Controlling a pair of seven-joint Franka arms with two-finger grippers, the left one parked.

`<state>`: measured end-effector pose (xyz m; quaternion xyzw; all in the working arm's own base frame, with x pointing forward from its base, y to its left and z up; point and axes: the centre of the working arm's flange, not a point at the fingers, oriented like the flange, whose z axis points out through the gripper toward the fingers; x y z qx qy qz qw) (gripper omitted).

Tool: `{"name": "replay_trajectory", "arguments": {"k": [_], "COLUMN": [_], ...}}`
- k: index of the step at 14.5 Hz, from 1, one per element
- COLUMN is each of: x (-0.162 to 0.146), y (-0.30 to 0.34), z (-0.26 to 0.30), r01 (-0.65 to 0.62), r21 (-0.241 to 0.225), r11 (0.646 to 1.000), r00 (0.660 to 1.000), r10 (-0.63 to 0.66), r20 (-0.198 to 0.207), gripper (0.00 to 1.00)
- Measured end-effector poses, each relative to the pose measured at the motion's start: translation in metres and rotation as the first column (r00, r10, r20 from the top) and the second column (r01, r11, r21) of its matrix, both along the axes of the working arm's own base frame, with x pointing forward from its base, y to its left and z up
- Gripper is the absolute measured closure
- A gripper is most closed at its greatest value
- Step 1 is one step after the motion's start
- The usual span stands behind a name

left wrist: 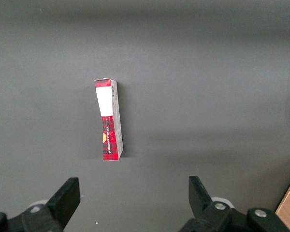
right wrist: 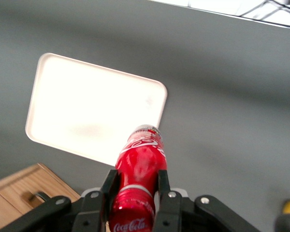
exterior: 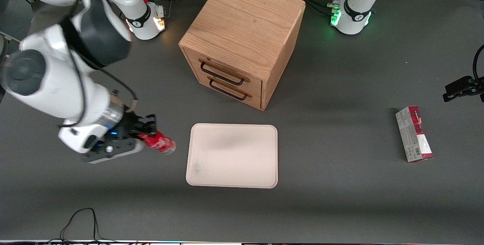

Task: Place coke bottle on tray
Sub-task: 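Lift the bottle and carry it over the white tray, then lower the bottle onto the tray and open the right gripper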

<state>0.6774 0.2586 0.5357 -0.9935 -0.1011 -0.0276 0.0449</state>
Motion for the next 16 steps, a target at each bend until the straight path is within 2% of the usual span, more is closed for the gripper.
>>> {"name": "replay_trajectory", "arguments": {"k": [3,4,7,9,11,15,16], "x": [0.015,0.022,0.037,0.040,0.041,0.045,0.046], "y": [0.028,0.028,0.040,0.056,0.064,0.060,0.058], "z": [-0.048,-0.065,-0.129,-0.178,-0.218,-0.228,-0.229], "r01": [-0.006,-0.004,-0.033,-0.054,-0.064,-0.058,-0.055], "r21": [0.027,0.024,-0.037,-0.038,-0.028,-0.021,-0.021], "r11": [1.000,1.000,0.999,0.998,0.998,0.998,0.998], "r00": [1.000,1.000,0.998,0.994,0.994,0.994,0.994], "r10": [0.005,0.003,0.035,0.057,0.066,0.059,0.057], "r20": [0.018,0.023,0.061,0.088,0.089,0.097,0.096], "gripper": [0.63,0.63,0.63,0.63,0.63,0.62,0.57]}}
